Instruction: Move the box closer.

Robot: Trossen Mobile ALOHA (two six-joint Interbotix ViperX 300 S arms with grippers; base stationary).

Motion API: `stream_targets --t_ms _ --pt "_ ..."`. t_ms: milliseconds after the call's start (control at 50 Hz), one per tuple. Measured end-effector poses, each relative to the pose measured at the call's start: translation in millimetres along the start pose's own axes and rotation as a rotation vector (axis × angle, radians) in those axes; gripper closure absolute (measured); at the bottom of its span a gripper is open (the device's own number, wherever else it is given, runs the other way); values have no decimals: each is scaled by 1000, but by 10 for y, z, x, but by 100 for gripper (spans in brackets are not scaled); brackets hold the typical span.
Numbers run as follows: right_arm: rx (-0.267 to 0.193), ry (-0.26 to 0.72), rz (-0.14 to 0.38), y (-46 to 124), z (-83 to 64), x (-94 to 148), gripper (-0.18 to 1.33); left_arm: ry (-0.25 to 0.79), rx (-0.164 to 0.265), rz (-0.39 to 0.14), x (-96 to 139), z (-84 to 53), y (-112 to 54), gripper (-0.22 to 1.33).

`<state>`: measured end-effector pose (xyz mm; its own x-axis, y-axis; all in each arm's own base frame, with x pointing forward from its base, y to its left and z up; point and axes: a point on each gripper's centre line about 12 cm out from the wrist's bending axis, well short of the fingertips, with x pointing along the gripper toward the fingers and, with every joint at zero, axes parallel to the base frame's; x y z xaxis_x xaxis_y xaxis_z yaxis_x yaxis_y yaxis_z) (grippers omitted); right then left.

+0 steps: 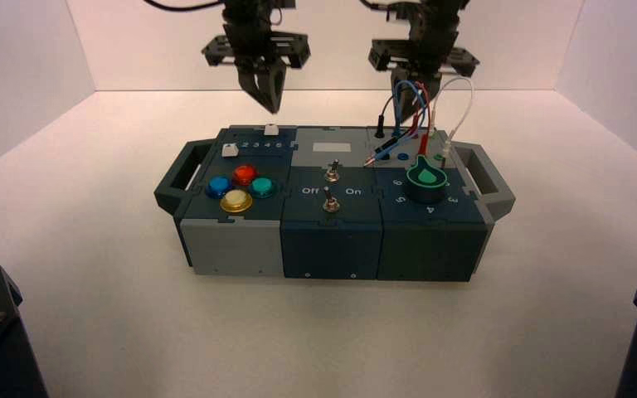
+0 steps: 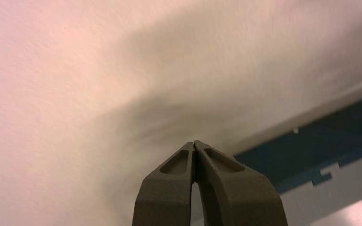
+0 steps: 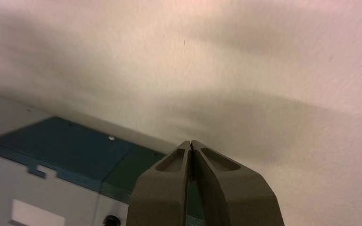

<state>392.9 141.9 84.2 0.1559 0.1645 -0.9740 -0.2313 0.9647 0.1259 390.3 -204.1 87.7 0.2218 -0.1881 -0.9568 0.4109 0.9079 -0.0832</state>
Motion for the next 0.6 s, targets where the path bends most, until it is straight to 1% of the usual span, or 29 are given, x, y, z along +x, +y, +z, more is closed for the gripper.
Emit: stream_targets --t_ms 80,200,220,240,260,280,440,600 --pt "-1 17 0 10 -51 49 129 22 6 -3 46 -89 -46 127" --pt "-4 33 4 44 -93 91 129 48 2 0 101 -204 -39 127" --pt "-4 35 5 50 -99 94 129 48 2 0 101 -204 -39 127" --pt "-6 36 6 64 -101 95 129 58 3 0 121 -246 -41 127" --pt "-7 36 5 62 -101 95 129 58 1 1 121 -246 -35 127" --pt "-8 36 8 76 -106 99 129 59 0 1 138 -275 -37 127" --pt "-15 48 12 126 -164 132 129 59 -3 2 107 -331 -27 127" --pt "-3 62 17 123 -237 144 128 62 -1 3 60 -427 -35 127"
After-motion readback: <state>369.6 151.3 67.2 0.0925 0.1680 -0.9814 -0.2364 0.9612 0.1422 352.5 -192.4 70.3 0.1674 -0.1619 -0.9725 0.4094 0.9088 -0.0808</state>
